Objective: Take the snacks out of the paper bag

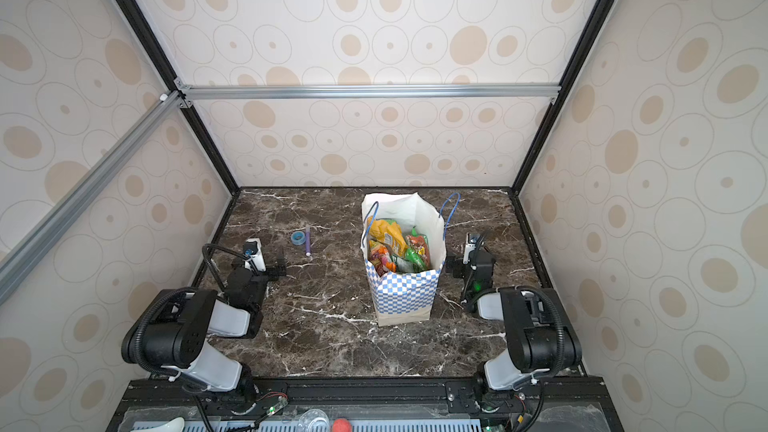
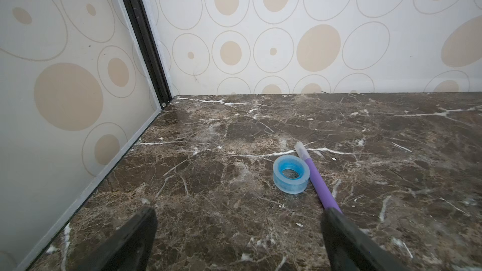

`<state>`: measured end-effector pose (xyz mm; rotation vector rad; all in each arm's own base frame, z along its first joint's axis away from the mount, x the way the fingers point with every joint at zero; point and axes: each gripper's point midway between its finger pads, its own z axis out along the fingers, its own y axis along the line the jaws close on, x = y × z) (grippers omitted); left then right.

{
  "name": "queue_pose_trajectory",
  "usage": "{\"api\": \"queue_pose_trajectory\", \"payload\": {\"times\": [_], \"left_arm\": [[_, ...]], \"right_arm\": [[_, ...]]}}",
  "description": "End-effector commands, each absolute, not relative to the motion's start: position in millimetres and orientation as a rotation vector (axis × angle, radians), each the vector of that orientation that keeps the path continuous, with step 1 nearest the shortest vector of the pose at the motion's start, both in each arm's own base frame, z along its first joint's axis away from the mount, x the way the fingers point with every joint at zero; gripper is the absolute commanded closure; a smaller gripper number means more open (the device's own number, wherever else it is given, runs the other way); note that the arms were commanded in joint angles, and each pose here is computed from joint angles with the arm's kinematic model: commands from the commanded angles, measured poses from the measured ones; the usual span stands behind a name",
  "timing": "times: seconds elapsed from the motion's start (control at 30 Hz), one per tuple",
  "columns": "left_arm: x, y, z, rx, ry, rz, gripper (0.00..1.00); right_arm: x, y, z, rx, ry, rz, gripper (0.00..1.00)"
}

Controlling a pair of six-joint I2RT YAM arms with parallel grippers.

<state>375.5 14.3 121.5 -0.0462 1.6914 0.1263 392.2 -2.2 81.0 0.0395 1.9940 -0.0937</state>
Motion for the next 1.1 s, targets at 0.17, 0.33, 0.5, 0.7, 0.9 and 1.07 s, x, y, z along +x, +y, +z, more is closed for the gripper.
{"api": "queue_pose_trajectory", "payload": {"times": [0.17, 0.33, 0.5, 0.7, 0.9, 1.07], "left_arm": [[378.3, 13.3, 129.4, -0.029, 1.663, 0.145, 0.02], [378.6, 13.3, 129.2, -0.028, 1.665, 0.144, 0.02], [378.6, 13.8, 129.5, -0.030, 1.664, 0.144, 0.02], [378.5, 14.7, 128.8, -0.035, 1.666, 0.144, 0.02], [378.6, 14.6, 128.8, -0.035, 1.666, 0.142, 0.01], [378.6, 14.8, 129.1, -0.035, 1.665, 0.143, 0.02]], "right_arm": [[397.0, -0.7, 85.2, 0.026, 1.980, -0.098, 0.00], [397.2, -0.4, 85.4, 0.026, 1.979, -0.098, 0.00], [396.8, -0.2, 85.4, 0.027, 1.980, -0.096, 0.00], [396.6, 0.0, 85.7, 0.026, 1.984, -0.092, 0.00], [396.5, -5.0, 91.3, 0.057, 1.991, -0.110, 0.00], [389.8, -16.9, 128.0, 0.135, 1.987, -0.151, 0.00]]}}
